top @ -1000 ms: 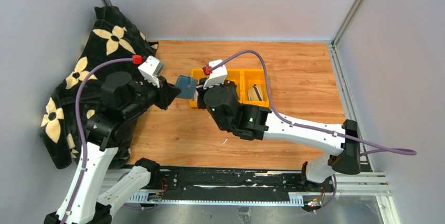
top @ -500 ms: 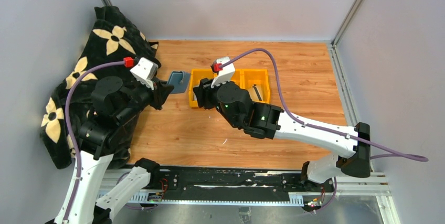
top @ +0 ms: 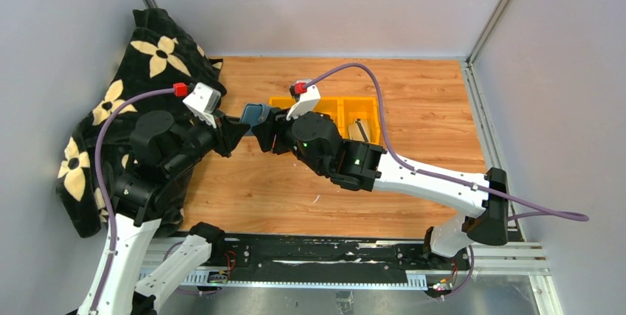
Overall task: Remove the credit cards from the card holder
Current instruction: Open the card holder at the center of the board.
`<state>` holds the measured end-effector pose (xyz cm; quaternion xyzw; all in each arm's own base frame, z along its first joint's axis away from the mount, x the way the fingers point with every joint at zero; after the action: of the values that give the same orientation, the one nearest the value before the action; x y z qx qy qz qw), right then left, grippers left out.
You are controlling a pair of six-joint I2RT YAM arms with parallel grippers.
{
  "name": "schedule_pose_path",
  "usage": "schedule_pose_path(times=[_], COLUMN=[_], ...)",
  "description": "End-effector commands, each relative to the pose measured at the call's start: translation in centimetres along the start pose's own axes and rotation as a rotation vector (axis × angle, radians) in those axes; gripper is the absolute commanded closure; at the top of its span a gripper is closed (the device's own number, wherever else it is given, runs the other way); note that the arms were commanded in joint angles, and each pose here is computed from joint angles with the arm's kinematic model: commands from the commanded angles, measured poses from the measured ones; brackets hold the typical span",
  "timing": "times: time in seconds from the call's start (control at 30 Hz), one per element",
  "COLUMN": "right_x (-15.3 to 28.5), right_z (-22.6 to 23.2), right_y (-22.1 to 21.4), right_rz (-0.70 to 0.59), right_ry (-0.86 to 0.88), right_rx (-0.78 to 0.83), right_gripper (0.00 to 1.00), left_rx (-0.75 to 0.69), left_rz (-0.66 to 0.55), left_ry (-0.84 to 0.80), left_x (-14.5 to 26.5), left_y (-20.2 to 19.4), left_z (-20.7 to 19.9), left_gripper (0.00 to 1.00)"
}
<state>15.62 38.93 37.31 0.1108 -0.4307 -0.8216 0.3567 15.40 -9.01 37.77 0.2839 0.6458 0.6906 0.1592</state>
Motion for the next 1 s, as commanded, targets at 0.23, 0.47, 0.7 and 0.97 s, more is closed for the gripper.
schedule_pose_path(times=[0.23,0.47,0.7,0.97], right_x=[-1.1,-1.2,-0.1,0.0], right_z=[-1.2,-0.3,-0.1,0.2], right_y=[1.4,2.3,3.0,3.6], right_rz=[-0.121,-0.159,-0.203,-0.212], right_ry=[-0.109,-0.052,0.023,0.065], right_rx=[-0.118,-0.136,-0.170,-0.190], right_gripper=[0.50,0.48,0.45,0.44], left_rx=[0.030,0.032,0.044,0.056], left_rz=[-0.088,-0.081,-0.070,-0.063], left_ry=[-0.081,-0.090,-0.086,-0.097], left_x=[0.6,0.5,0.3,0.1], left_y=[1.6,1.4,1.1,1.1], left_z=[-1.2,-1.3,-1.2,-1.3], left_gripper=[1.00,1.00,1.00,1.00])
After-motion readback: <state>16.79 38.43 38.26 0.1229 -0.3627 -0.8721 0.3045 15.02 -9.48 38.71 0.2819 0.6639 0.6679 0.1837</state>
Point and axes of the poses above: each gripper's point midway between its finger pads, its own x axis back along the fingers, its own z axis along the line the jaws close on, y = z × x, the point moved 7 cm from there along x, back along the fingers, and after that the axes turned 8 degrees about -x, right-handed, at the moved point
